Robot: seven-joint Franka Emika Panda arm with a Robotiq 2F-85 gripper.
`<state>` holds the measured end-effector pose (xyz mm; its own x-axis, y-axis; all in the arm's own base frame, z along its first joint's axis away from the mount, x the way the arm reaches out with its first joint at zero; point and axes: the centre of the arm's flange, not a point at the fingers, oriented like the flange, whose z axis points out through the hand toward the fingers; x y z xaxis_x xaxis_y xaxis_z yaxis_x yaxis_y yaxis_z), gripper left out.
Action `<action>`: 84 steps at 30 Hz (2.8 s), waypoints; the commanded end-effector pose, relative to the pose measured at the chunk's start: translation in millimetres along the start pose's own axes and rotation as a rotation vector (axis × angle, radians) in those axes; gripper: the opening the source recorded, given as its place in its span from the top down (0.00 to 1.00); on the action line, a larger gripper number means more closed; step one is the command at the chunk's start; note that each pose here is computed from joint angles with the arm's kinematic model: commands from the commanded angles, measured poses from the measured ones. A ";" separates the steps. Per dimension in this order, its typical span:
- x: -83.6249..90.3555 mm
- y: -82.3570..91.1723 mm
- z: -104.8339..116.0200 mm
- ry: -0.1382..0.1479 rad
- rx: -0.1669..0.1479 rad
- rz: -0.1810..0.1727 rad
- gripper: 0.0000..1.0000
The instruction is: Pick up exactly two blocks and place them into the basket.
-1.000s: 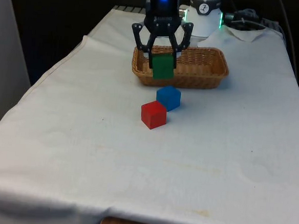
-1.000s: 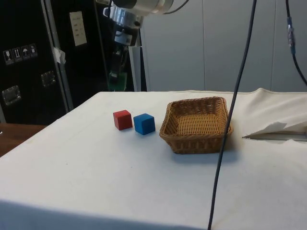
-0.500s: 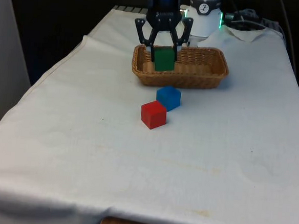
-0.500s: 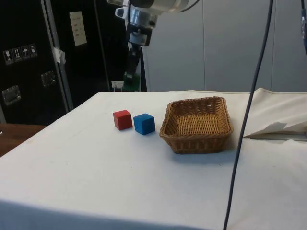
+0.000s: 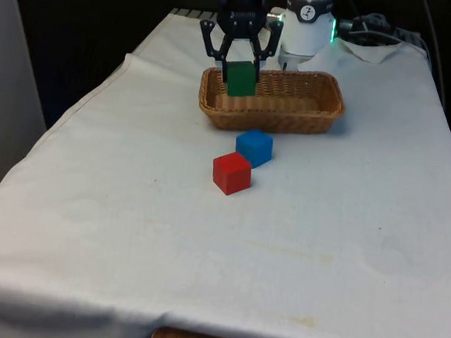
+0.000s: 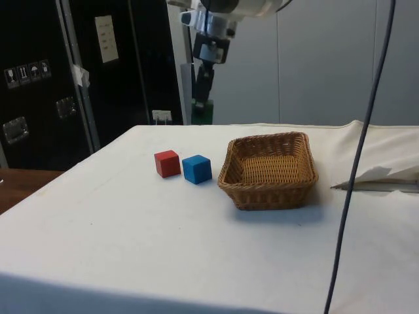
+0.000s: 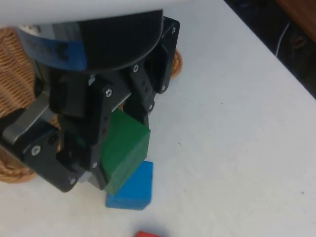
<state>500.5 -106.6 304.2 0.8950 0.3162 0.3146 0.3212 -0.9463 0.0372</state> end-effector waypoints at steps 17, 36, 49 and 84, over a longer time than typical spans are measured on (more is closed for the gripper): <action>-62.1 -2.0 1.0 -0.031 -0.043 -0.031 0.99; -135.5 -22.5 25.7 -0.107 -0.028 -0.039 0.99; -144.3 -34.5 34.7 -0.142 0.011 -0.011 0.99; -143.3 -33.5 41.0 -0.169 0.012 0.003 0.00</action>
<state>372.5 -118.7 219.0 0.9333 0.3253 0.1523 0.3257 -0.9452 0.0230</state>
